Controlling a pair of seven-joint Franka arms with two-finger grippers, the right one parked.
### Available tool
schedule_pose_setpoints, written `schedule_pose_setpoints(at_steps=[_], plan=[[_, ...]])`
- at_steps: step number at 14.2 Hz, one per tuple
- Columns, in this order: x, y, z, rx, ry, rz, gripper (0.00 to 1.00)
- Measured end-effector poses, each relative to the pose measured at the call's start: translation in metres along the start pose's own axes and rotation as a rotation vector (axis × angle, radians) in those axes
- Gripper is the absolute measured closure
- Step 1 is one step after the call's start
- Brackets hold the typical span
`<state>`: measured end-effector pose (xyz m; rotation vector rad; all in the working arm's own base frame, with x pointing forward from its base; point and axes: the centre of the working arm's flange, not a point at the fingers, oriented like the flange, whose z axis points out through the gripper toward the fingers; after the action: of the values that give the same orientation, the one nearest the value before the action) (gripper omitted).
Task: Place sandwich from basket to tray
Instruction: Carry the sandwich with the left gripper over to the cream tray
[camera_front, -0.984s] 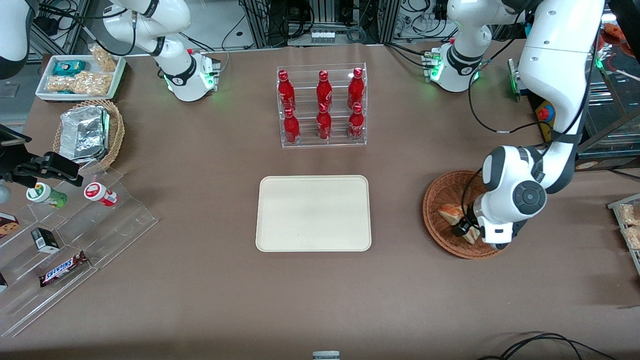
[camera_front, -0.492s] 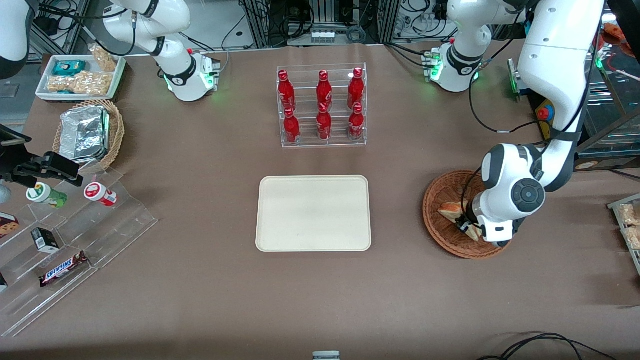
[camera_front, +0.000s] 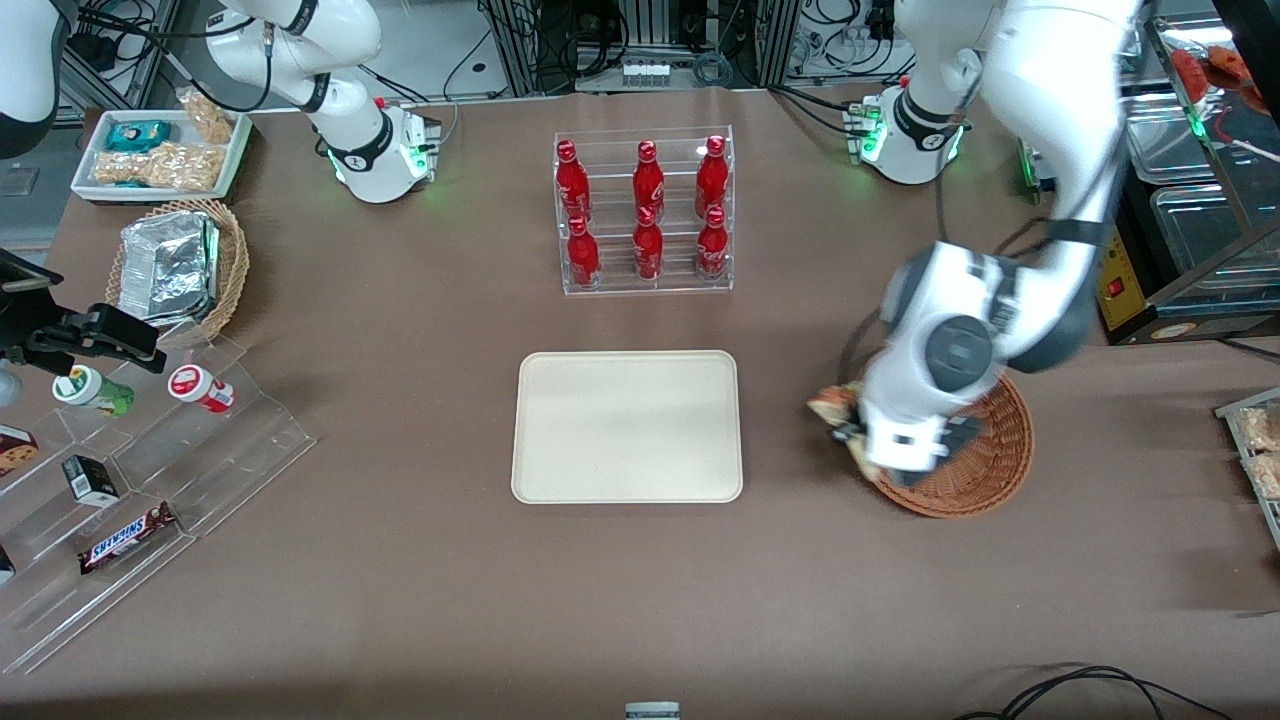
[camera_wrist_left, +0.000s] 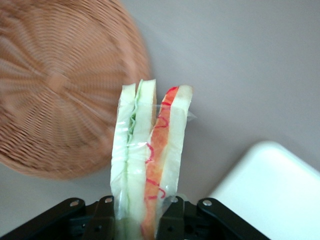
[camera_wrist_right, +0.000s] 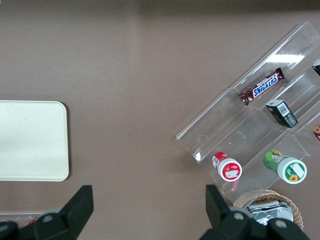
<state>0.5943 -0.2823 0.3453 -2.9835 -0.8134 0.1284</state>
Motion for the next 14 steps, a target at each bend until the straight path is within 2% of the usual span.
schedule_pose_setpoints(at_steps=[3, 5, 14], plan=[[-0.083, 0.062, 0.008, 0.002, 0.009, 0.168, 0.81], [-0.119, 0.096, 0.022, 0.002, 0.009, 0.239, 0.84], [-0.143, 0.16, 0.081, -0.027, 0.01, 0.347, 0.84]])
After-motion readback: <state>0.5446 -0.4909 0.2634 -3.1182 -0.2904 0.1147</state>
